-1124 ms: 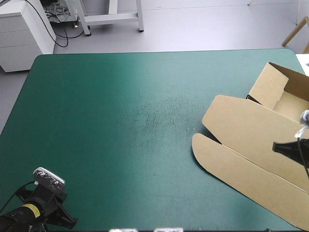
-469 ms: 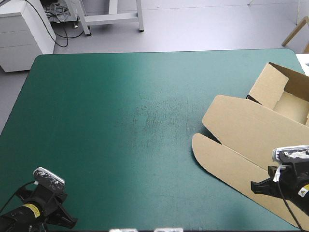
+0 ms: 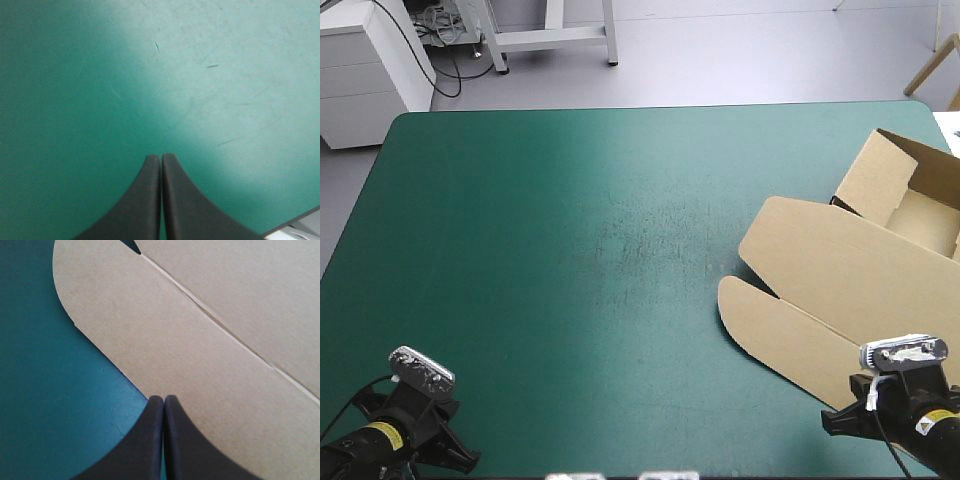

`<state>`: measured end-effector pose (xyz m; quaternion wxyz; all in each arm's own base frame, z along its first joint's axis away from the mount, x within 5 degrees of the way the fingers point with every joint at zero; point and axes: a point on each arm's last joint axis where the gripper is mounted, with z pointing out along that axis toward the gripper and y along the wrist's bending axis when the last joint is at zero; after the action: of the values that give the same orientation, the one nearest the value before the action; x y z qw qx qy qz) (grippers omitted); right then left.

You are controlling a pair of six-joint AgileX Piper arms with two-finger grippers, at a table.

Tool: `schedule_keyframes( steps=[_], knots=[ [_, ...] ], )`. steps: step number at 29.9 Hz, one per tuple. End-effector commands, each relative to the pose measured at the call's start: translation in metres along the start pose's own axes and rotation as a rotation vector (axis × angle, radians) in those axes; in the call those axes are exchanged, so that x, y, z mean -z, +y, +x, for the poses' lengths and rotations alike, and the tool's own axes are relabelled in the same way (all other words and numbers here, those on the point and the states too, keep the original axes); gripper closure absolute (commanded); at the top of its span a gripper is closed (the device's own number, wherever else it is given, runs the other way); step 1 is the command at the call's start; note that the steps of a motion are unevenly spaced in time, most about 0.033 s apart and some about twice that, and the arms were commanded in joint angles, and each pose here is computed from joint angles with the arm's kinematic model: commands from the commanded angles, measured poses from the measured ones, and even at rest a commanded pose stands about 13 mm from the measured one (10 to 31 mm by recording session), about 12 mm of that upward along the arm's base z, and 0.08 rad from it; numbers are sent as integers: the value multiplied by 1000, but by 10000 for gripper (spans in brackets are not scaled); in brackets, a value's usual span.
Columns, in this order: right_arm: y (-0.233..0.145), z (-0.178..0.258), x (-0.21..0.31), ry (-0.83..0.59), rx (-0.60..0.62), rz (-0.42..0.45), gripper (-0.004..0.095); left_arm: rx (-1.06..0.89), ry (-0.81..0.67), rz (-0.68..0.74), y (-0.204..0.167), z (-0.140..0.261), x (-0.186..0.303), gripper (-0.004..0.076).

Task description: Fold the box

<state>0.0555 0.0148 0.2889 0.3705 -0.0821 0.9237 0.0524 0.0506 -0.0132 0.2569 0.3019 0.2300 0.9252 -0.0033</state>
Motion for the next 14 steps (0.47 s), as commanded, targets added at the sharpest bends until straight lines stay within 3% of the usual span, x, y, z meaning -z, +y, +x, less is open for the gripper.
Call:
schedule_keyframes(
  steps=[1,14],
  knots=[
    [1,-11,5,-100,3,-8,927,7,-56,-5,1,-8,5,734],
    [2,-10,5,-97,3,-11,927,7,-56,-5,1,-8,5,734]
  ],
)
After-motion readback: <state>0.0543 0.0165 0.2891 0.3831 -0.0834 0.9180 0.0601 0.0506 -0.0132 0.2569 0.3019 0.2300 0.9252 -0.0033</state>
